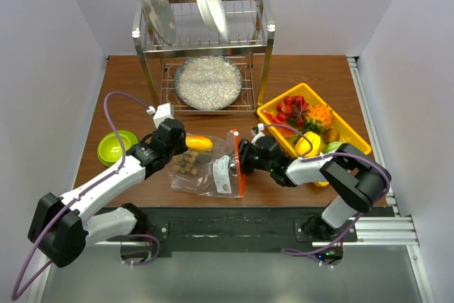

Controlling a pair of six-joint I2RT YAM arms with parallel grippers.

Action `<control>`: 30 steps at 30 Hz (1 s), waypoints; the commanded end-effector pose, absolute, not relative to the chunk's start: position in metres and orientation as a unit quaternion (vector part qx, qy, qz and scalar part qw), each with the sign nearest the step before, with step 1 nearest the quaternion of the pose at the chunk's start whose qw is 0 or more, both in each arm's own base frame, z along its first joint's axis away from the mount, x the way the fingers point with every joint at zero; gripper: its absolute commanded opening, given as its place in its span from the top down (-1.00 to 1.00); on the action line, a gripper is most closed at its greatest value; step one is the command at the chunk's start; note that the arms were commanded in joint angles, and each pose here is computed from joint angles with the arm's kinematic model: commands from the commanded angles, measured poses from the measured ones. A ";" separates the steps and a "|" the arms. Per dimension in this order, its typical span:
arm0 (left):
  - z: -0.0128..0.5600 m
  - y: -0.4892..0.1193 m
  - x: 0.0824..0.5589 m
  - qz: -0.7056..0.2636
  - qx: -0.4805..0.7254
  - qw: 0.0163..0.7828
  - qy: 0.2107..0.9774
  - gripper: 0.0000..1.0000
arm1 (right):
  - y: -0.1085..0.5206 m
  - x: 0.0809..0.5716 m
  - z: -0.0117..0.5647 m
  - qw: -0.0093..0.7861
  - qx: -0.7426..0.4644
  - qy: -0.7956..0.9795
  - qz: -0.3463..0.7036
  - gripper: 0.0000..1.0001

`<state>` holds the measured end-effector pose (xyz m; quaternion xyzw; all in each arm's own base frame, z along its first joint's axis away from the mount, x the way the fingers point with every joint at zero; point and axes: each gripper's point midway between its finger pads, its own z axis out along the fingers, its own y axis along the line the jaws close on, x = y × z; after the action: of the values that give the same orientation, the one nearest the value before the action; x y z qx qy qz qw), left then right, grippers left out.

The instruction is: Open the zip-top bag and remove the fake food

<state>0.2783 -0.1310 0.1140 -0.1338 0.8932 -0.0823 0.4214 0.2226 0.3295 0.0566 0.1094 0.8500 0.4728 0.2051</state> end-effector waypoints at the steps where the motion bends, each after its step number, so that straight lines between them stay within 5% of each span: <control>1: 0.104 -0.109 0.278 -0.037 -0.178 0.426 0.886 0.43 | 0.349 0.229 0.077 0.205 0.091 0.833 0.506 0.13; 30: 0.024 -0.131 0.257 -0.090 -0.172 0.361 0.912 0.86 | 0.361 0.218 0.088 0.173 0.109 0.824 0.529 0.17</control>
<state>0.2584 -0.1274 0.0301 -0.1649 0.9126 -0.0740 0.3668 0.2157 0.3537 0.0833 0.1105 0.8257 0.5250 0.1744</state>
